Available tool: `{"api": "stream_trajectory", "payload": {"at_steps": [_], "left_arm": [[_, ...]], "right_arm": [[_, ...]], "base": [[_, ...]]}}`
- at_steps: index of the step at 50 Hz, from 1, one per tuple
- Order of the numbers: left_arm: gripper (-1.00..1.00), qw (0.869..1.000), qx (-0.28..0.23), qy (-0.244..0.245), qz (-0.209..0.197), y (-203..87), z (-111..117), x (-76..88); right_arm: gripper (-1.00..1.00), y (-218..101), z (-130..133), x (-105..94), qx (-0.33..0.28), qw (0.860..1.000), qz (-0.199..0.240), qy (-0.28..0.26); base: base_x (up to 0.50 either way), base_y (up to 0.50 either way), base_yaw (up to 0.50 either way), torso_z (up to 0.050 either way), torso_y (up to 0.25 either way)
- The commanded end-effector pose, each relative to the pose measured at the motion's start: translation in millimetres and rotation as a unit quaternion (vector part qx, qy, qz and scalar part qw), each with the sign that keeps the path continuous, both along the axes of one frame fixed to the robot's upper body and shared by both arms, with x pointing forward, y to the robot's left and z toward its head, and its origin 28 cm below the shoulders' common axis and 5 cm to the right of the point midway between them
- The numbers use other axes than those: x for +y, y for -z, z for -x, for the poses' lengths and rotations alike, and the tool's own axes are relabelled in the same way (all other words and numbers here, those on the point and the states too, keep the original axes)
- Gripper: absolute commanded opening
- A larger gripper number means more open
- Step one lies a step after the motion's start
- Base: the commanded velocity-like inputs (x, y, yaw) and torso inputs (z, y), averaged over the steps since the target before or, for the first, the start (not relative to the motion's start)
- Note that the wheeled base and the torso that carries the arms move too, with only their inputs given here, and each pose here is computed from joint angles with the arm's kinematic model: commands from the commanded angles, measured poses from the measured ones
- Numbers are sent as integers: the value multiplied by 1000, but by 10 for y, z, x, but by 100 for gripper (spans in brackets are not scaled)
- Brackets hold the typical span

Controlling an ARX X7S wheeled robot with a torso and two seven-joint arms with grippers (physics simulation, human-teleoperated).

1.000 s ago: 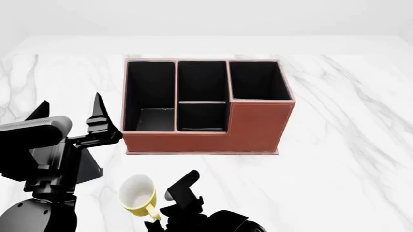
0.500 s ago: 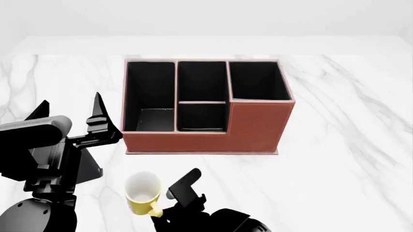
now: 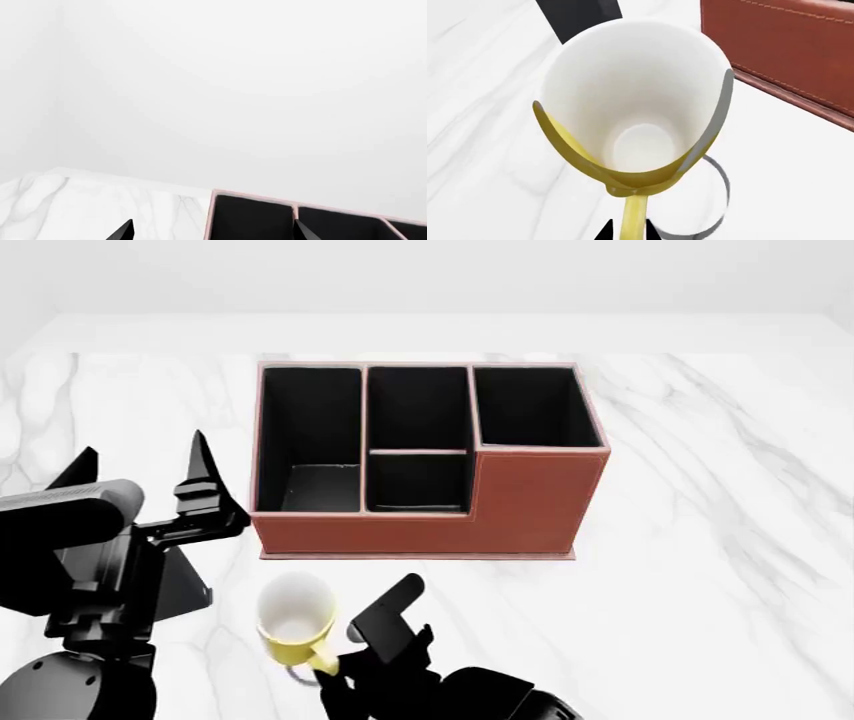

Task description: Pick up the yellow and white mug and place it to the right of the caddy.

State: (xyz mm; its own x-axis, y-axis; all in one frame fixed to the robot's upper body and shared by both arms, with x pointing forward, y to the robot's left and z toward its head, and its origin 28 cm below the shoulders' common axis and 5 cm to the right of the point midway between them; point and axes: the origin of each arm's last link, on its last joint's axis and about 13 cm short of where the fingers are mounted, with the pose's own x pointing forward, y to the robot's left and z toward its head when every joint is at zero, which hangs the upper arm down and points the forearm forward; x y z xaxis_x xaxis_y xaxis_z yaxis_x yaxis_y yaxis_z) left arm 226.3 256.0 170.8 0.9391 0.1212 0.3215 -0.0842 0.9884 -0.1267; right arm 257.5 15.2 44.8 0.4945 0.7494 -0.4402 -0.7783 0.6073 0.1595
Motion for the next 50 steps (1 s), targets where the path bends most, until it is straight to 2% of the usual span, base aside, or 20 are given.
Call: {"api": "stream_trajectory", "payload": {"at_steps": [1,15,50], "left_arm": [[100,1000,-2,-2,2,-6,7,7],[100,1000,-4,-5,5,-19,9,15],[100,1000,-6,-3,4,-35,32,9]], "right_arm": [[-100,-151,9,-84,-30,999,-5,14],[-100,-231,73,-285,-41,998,6,50],[-100,-440,416,-736,-72,989,-6,128]], "base": [[0,0,0,0,0],[0,0,0,0,0],[0,0,0,0,0]]}}
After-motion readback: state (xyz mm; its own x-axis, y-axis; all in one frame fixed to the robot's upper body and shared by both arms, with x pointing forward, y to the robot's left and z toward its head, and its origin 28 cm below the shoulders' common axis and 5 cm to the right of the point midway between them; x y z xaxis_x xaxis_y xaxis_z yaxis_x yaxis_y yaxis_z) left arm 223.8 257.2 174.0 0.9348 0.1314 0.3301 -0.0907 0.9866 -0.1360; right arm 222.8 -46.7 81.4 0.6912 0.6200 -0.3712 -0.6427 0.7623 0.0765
